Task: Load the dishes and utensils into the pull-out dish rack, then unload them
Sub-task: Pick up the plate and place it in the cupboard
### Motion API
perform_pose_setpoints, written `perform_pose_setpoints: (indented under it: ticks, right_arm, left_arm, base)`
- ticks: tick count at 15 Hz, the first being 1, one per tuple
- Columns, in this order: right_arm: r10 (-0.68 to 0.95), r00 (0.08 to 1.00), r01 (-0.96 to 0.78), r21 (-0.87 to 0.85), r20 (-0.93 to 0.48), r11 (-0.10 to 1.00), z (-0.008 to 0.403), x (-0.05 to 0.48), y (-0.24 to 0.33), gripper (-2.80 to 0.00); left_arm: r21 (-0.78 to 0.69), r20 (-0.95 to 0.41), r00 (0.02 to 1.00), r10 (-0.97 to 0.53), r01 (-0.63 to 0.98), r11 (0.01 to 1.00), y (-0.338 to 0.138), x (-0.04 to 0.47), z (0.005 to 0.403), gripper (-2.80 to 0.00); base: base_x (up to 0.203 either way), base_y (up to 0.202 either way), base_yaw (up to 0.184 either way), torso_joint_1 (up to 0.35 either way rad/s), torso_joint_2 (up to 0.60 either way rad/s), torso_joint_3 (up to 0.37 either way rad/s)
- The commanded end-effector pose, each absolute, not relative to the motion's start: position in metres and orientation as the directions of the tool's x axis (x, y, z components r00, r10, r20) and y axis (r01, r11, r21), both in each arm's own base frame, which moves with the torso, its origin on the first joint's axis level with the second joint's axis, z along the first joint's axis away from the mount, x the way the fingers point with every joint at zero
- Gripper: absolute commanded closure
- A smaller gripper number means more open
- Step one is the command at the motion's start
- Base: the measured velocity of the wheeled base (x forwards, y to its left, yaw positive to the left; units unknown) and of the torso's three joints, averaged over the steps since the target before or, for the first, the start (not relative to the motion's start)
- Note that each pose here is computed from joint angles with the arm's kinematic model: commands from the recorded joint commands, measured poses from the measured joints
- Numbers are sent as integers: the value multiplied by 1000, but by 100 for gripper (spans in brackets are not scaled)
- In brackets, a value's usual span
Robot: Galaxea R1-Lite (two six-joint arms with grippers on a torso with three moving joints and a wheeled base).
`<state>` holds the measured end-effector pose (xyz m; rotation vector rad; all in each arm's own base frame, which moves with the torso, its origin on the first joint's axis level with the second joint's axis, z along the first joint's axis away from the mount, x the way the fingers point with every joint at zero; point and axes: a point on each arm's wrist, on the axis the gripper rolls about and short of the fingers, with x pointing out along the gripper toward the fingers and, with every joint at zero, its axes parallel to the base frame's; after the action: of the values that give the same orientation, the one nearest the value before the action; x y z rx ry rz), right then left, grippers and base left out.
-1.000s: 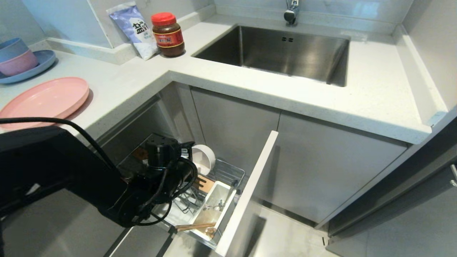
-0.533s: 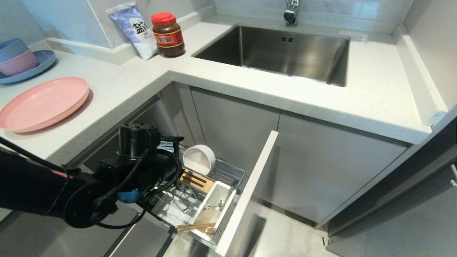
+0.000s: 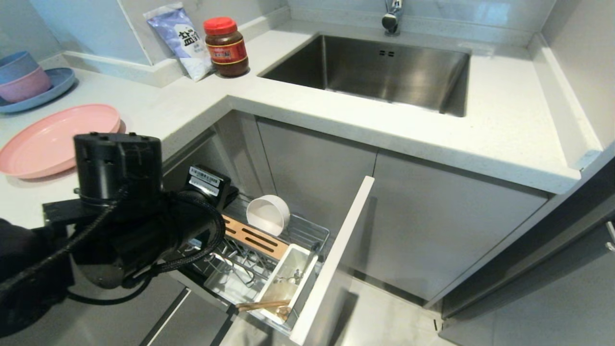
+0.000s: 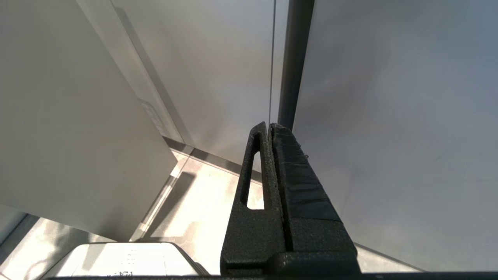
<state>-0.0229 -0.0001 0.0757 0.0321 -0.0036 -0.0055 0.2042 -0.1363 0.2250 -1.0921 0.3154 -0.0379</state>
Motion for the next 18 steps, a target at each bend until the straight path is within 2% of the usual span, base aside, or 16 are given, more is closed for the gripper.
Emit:
perform_pose_setpoints:
  ticks: [1, 3, 5, 6, 9, 11, 16, 18]
  right_arm:
    - [-6, 1000, 6, 32, 7, 999, 76, -23, 0, 0]
    - [-6, 1000, 6, 32, 6, 999, 76, -23, 0, 0]
    - [-6, 1000, 6, 32, 5, 999, 75, -23, 0, 0]
    - [-6, 1000, 6, 32, 6, 999, 76, -23, 0, 0]
    - [-6, 1000, 6, 32, 5, 999, 75, -23, 0, 0]
    - [-6, 1000, 6, 32, 5, 999, 75, -23, 0, 0]
    - [-6, 1000, 6, 32, 5, 999, 75, -23, 0, 0]
    - [-6, 1000, 6, 32, 5, 999, 75, -23, 0, 0]
  left_arm:
    - [-781, -113, 963, -245, 66, 621, -135, 178, 257, 0]
    - [-543, -31, 963, -269, 210, 813, -132, 167, 280, 0]
    - [-300, 60, 965, -257, 263, 917, -122, 159, 309, 0]
    - [-211, 97, 973, -211, 227, 951, -112, 161, 325, 0]
    - [-191, 144, 985, -95, 122, 974, -87, 160, 369, 0]
    - [-184, 72, 997, 5, 9, 983, -67, 159, 387, 0]
    - [-150, -50, 954, 296, -301, 942, -41, 201, 385, 0]
    - [-140, -61, 938, 341, -347, 928, -36, 215, 387, 0]
  base:
    - [0, 0, 0, 0, 0, 0]
    - [0, 0, 0, 0, 0, 0]
    - [0, 0, 0, 0, 0, 0]
    - [0, 0, 0, 0, 0, 0]
    - [0, 0, 0, 0, 0, 0]
    - [0, 0, 0, 0, 0, 0]
    - [0, 0, 0, 0, 0, 0]
    - [0, 0, 0, 0, 0, 0]
